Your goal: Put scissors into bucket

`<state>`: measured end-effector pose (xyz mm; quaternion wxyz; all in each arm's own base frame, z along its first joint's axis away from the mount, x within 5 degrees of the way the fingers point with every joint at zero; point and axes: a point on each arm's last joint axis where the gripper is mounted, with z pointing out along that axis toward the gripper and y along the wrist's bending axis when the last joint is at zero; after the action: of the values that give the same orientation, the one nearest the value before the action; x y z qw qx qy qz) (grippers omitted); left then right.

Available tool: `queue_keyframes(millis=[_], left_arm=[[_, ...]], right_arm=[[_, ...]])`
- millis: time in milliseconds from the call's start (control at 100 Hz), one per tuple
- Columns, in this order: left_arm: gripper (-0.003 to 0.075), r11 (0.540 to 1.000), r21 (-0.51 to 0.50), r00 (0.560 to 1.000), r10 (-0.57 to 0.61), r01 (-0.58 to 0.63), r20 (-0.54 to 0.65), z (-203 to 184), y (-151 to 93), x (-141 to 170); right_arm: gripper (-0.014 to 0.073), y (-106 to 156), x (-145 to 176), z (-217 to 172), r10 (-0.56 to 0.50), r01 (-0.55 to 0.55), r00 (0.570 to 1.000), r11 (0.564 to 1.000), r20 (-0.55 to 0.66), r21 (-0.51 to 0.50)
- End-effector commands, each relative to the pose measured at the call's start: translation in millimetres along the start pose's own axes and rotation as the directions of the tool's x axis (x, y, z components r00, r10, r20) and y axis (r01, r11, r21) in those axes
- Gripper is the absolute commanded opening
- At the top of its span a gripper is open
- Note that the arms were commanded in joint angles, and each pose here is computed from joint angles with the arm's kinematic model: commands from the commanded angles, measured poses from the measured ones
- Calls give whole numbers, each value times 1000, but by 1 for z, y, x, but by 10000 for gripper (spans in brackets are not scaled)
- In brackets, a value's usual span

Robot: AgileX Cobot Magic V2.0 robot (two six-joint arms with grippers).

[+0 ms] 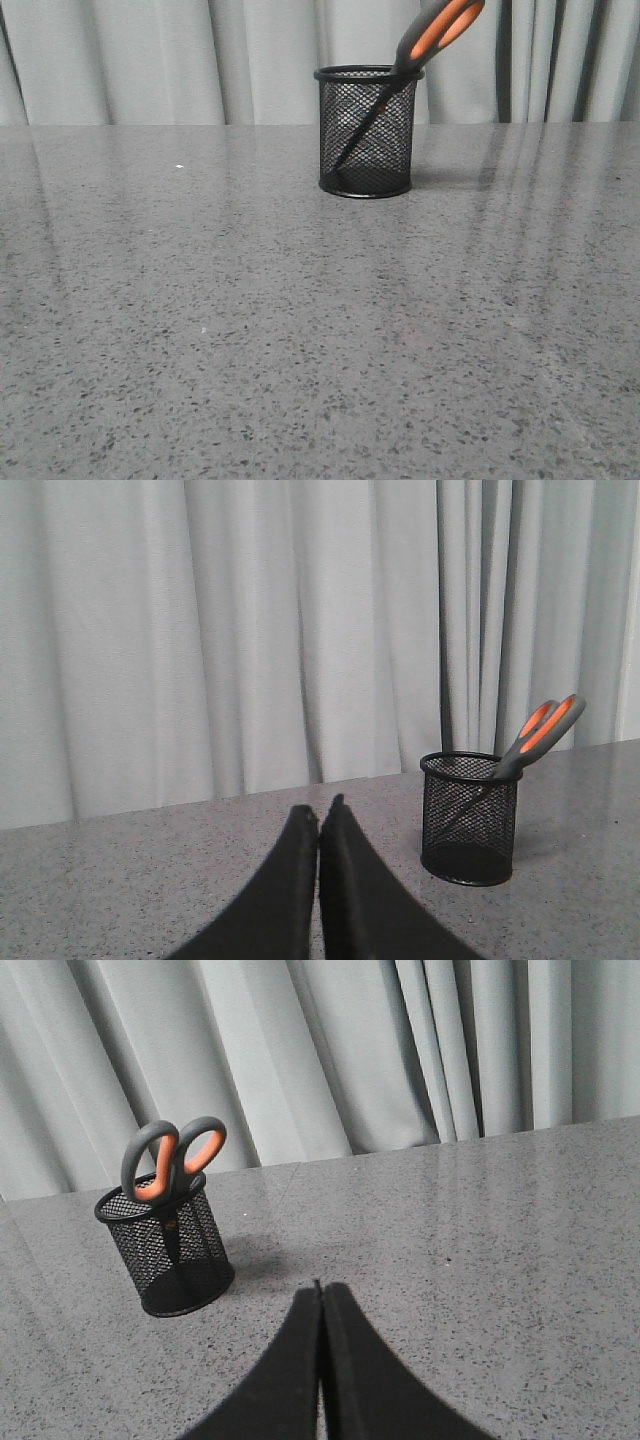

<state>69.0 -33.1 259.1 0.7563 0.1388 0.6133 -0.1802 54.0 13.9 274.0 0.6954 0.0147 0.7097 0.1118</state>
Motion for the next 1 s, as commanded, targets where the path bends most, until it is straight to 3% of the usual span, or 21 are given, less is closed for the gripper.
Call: queue_keyframes(millis=[0,210,430,720,780,990], left_arm=[[-21,1000,-16,995,-13,15,99,1,2,-16],[-21,997,-15,996,79,-78,35,-1,1,-3],[-21,985,-150,992,75,-90,-104,-10,11,8],[-21,936,-343,997,66,-79,-50,-35,19,39],[-21,925,-370,995,51,-81,-89,-36,21,42],[-21,910,-404,993,54,-92,-105,-37,23,44]], right_arm=[[-65,-1,-13,-1,0,-2,997,1000,77,27],[-65,-1,-13,-1,0,-2,997,1000,77,27],[-65,-1,-13,-1,0,-2,997,1000,77,27],[-65,-1,-13,-1,0,-2,997,1000,77,27],[-65,-1,-13,-1,0,-2,997,1000,77,27],[-65,-1,-13,-1,0,-2,997,1000,77,27]])
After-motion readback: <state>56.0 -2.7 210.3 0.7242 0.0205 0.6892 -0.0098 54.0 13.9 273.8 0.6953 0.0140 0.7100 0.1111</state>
